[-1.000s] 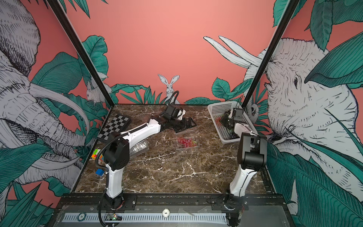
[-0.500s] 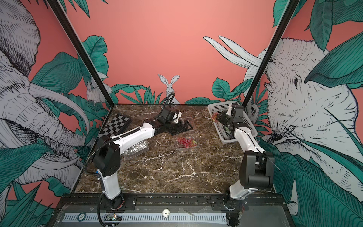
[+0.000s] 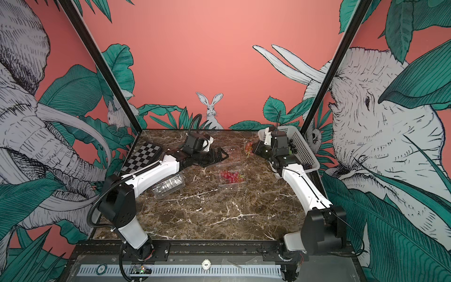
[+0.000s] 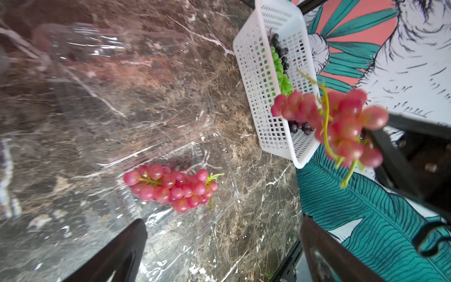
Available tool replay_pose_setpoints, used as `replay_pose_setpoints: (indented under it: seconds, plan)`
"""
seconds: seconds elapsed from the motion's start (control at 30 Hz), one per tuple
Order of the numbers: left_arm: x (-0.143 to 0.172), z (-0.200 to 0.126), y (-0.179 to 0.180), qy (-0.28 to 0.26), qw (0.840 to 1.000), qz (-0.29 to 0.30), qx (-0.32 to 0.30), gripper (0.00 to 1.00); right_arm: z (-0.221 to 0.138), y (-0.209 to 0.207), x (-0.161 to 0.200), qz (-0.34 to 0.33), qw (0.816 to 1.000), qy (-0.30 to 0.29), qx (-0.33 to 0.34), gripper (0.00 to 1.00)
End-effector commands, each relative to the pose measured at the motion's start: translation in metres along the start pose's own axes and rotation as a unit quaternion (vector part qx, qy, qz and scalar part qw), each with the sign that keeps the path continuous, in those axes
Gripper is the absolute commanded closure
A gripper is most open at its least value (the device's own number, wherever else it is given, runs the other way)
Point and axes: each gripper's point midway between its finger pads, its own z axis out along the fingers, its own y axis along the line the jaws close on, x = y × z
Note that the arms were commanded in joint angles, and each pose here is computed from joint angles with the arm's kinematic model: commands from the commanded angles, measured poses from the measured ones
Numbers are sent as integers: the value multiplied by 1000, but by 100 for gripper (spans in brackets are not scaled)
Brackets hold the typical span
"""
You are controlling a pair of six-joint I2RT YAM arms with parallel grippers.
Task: Pack grapes into containers
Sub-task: Place the grape into the packing box.
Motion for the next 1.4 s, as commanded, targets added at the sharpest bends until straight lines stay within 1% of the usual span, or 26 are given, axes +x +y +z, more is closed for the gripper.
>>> replay_pose_setpoints:
  seconds: [0.0, 0.13, 0.23, 0.47, 0.67, 0.83, 1.03, 1.17, 1.2, 1.37]
  plan:
    - [-3, -15, -2, -21, 1000, 3, 8, 0, 0, 7, 20, -4, 1000, 8, 3, 94]
    - [1, -18, 8, -22, 1000, -4, 3, 0, 10, 5, 54, 3, 999, 37, 9, 94]
    - [4, -19, 16, -22, 1000, -9, -1, 0, 17, -1, 73, 8, 999, 48, 19, 94]
    - [11, -19, 22, -18, 1000, -15, -1, 1, 39, -16, 99, 11, 996, 74, 45, 94]
    - [12, -21, 27, -20, 1000, -18, -5, 1, 58, -24, 108, 12, 994, 86, 59, 94]
    - [13, -20, 33, -18, 1000, -21, -9, 0, 73, -23, 114, 5, 993, 99, 65, 93]
    - [15, -18, 42, -12, 999, -28, -17, 0, 79, -16, 119, -9, 992, 105, 70, 90]
    - [15, -18, 45, -11, 999, -31, -18, 0, 81, -11, 120, -4, 993, 101, 66, 88]
    - [15, -17, 45, -10, 999, -31, -18, 0, 86, -16, 127, -2, 991, 111, 72, 87]
    - [15, -15, 46, -8, 999, -32, -20, 0, 93, -9, 138, -2, 990, 121, 71, 84]
